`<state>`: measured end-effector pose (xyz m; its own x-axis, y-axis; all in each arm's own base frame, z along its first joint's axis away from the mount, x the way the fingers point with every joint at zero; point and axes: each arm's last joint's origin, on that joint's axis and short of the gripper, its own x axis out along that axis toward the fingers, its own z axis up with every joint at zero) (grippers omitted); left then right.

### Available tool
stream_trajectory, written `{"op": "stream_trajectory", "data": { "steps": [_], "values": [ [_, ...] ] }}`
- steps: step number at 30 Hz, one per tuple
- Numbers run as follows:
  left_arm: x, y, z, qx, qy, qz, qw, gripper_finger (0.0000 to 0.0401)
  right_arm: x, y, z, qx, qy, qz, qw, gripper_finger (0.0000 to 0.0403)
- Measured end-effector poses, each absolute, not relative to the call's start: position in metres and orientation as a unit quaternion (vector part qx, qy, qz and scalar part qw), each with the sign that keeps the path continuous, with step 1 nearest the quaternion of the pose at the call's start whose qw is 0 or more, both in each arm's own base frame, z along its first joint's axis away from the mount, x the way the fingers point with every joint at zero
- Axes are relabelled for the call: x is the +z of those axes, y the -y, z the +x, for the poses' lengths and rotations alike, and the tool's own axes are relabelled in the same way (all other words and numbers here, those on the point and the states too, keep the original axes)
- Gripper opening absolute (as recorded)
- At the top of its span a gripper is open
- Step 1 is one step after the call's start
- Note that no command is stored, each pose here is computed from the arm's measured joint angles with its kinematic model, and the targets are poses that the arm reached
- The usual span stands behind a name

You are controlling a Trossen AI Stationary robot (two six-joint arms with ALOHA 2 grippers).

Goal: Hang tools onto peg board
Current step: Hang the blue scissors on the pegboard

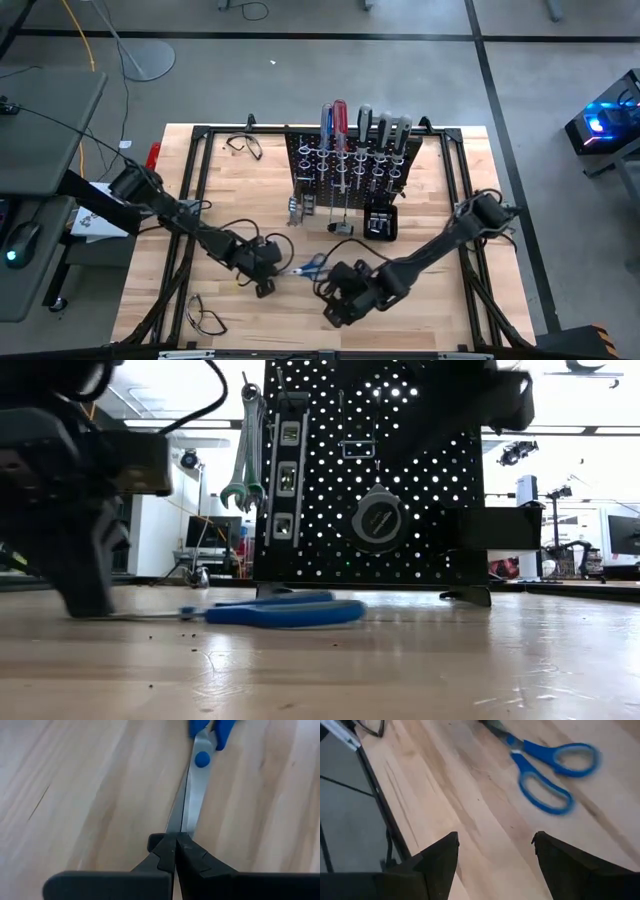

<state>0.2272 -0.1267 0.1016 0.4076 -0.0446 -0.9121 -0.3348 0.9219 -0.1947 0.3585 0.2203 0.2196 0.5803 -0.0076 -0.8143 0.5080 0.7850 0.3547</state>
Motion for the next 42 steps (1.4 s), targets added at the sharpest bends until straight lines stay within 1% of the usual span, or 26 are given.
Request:
{"op": "stream_trajectory", "data": {
  "steps": [4, 8, 11, 14, 19, 21, 24, 29, 33, 38, 42],
  "values": [
    [0.098, 0.131, 0.241, 0.074, -0.522, -0.172, 0.832, 0.0000, 0.205, -0.215, 0.368, -0.176, -0.435, 0.307, 0.828, 0.0252],
    [0.095, 0.138, 0.249, 0.060, -0.515, -0.160, 0.840, 0.0000, 0.196, -0.202, 0.368, -0.227, -0.453, 0.307, 0.805, 0.0252],
    [0.093, 0.143, 0.247, 0.060, -0.512, -0.145, 0.844, 0.0000, 0.194, -0.193, 0.367, -0.240, -0.469, 0.286, 0.800, 0.0252],
    [0.093, 0.144, 0.246, 0.067, -0.506, -0.140, 0.848, 0.0000, 0.192, -0.191, 0.370, -0.191, -0.503, 0.232, 0.810, 0.0252],
    [0.094, 0.144, 0.250, 0.062, -0.496, -0.153, 0.852, 0.0000, 0.179, -0.192, 0.372, -0.096, -0.548, 0.092, 0.826, 0.0252],
    [0.093, 0.145, 0.252, 0.058, -0.492, -0.159, 0.854, 0.0000, 0.175, -0.189, 0.376, -0.070, -0.550, 0.053, 0.830, 0.0252],
    [0.095, 0.146, 0.254, 0.057, -0.490, -0.160, 0.855, 0.0000, 0.171, -0.180, 0.381, -0.056, -0.556, 0.009, 0.829, 0.0252],
    [0.096, 0.147, 0.256, 0.054, -0.488, -0.161, 0.856, 0.0000, 0.169, -0.164, 0.389, -0.036, -0.564, -0.020, 0.825, 0.0252],
    [0.096, 0.148, 0.257, 0.044, -0.489, -0.150, 0.858, 0.0000, 0.169, -0.156, 0.394, 0.003, -0.565, -0.038, 0.824, 0.0252],
    [0.096, 0.148, 0.257, 0.040, -0.488, -0.143, 0.860, 0.0000, 0.166, -0.155, 0.396, 0.057, -0.572, -0.054, 0.816, 0.0252],
    [0.096, 0.148, 0.257, 0.041, -0.488, -0.143, 0.860, 0.0000, 0.156, -0.160, 0.397, 0.082, -0.577, -0.059, 0.811, 0.0252]
  ]
}}
